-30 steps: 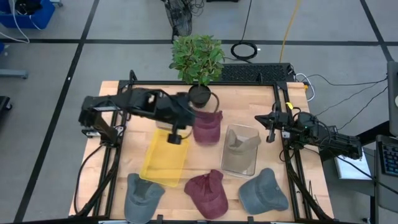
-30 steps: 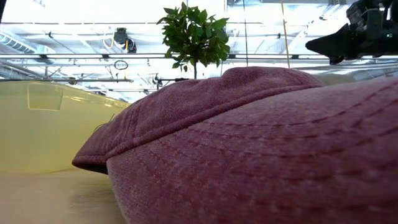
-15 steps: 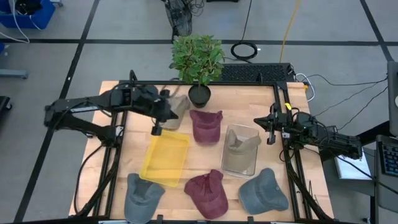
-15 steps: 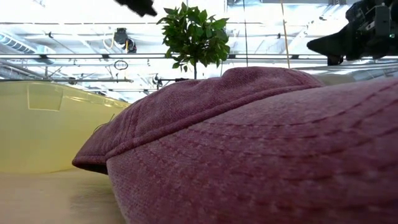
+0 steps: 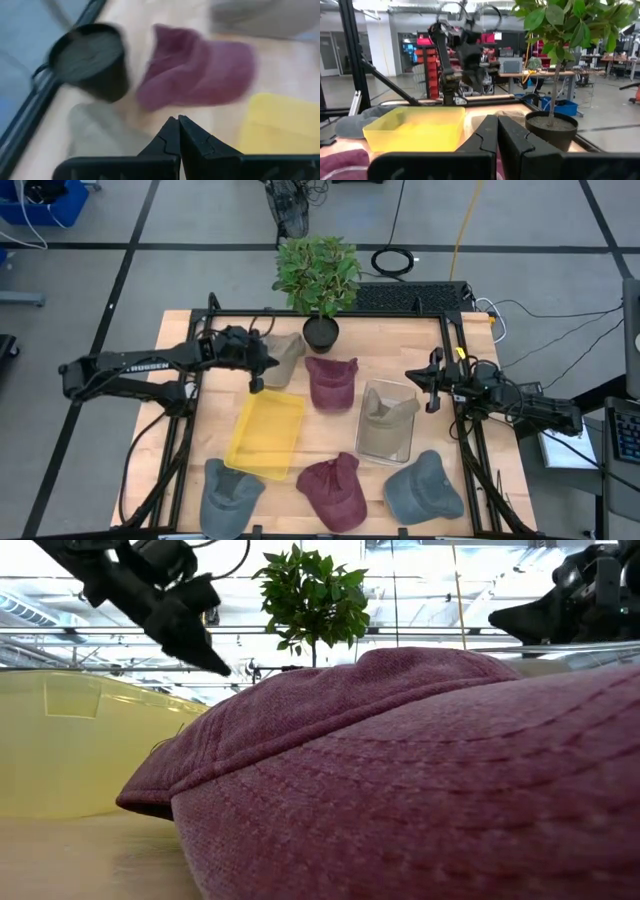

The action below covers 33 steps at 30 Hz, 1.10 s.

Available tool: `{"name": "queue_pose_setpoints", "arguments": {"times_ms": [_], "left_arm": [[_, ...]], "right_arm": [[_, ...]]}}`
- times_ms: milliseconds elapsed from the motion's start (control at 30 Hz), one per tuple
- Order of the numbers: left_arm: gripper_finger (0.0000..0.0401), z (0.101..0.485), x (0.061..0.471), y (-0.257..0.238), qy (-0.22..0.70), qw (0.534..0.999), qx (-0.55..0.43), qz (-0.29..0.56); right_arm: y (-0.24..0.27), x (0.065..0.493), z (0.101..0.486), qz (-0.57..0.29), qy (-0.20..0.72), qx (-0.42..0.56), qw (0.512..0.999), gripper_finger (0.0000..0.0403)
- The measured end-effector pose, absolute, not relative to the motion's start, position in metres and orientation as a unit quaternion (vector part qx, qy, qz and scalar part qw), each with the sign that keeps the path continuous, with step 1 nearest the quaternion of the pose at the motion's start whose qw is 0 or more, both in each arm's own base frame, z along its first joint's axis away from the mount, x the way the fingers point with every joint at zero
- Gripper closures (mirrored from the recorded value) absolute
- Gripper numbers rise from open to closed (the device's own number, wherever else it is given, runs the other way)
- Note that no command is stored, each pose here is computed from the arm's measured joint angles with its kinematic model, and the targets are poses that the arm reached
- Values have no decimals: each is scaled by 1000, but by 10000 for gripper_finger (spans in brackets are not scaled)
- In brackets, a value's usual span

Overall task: Pick & Place hat
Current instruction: Put the brown cup into the transparent bin

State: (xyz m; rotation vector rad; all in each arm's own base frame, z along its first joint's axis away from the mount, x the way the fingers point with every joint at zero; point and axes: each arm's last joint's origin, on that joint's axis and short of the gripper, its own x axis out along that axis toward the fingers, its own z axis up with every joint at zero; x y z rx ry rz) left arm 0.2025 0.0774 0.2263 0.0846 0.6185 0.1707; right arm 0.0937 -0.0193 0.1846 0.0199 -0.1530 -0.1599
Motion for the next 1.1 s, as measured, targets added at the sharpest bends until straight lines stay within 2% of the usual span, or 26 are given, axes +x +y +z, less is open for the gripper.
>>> {"name": "queue_pose_setpoints", "arguments": {"times_ms": [200, 367, 533, 733, 933, 1100], "left_arm": [[399, 225, 193, 97, 311, 939, 2, 149], [388, 233, 191, 104, 312, 912, -11, 265], [364, 242, 199, 110, 387, 883, -9, 265], [289, 240, 221, 121, 491, 841, -21, 225], [200, 227, 240, 129, 525, 833, -32, 172], [149, 214, 251, 134, 543, 824, -34, 157]], "right_arm": [[-19, 94, 185, -81, -81, 9, 993, 403], [-19, 94, 185, -81, -81, 9, 993, 403], [-19, 94, 185, -81, -82, 10, 993, 403], [-19, 93, 187, -81, -93, 8, 992, 403], [-19, 93, 187, -81, -92, 8, 992, 403], [-19, 93, 187, -81, -91, 8, 992, 403]]}}
